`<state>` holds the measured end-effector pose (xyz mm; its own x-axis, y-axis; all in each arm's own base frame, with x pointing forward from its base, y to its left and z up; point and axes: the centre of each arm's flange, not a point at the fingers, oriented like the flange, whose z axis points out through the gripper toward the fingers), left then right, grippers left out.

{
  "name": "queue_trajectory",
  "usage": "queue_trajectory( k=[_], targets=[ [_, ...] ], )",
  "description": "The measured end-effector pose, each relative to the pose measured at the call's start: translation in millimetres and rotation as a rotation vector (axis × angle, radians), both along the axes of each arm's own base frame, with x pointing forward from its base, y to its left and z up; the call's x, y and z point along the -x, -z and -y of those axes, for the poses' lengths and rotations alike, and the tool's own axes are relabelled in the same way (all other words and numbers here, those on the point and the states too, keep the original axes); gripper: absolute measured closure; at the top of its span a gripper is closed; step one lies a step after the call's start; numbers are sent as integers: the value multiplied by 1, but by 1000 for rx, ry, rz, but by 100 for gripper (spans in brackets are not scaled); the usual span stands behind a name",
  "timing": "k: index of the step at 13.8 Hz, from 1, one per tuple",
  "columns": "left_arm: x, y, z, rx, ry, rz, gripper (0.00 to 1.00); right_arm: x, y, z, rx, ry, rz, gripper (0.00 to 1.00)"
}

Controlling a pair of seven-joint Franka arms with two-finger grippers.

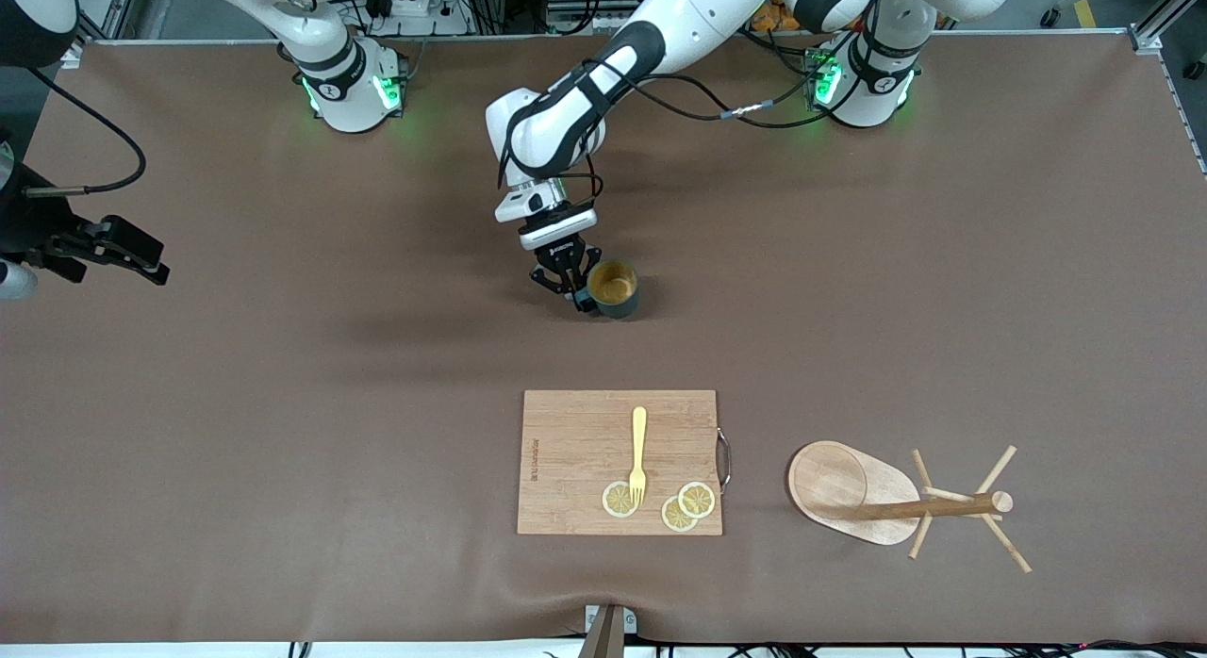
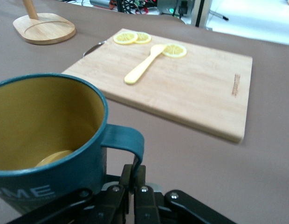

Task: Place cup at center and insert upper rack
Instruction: 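Carry the mug with the left gripper to the wooden mug stand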

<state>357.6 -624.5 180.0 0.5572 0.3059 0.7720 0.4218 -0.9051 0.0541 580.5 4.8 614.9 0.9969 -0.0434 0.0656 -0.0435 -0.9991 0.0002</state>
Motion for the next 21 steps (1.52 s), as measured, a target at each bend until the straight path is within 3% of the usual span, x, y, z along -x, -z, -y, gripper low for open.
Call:
queue_trajectory(
  k=[6, 12, 16, 21],
  targets=[
    [-75, -122, -16, 123, -100, -149, 95, 0, -3, 1, 1, 1, 8, 0],
    [-157, -245, -97, 291, -187, -325, 95, 0, -6, 2, 2, 3, 14, 0],
    [-201, -273, -152, 421, -296, -392, 95, 2, -15, 2, 4, 3, 18, 0],
    [-256, -304, -228, 651, -438, -427, 95, 3, -17, 3, 7, 5, 12, 0]
  ],
)
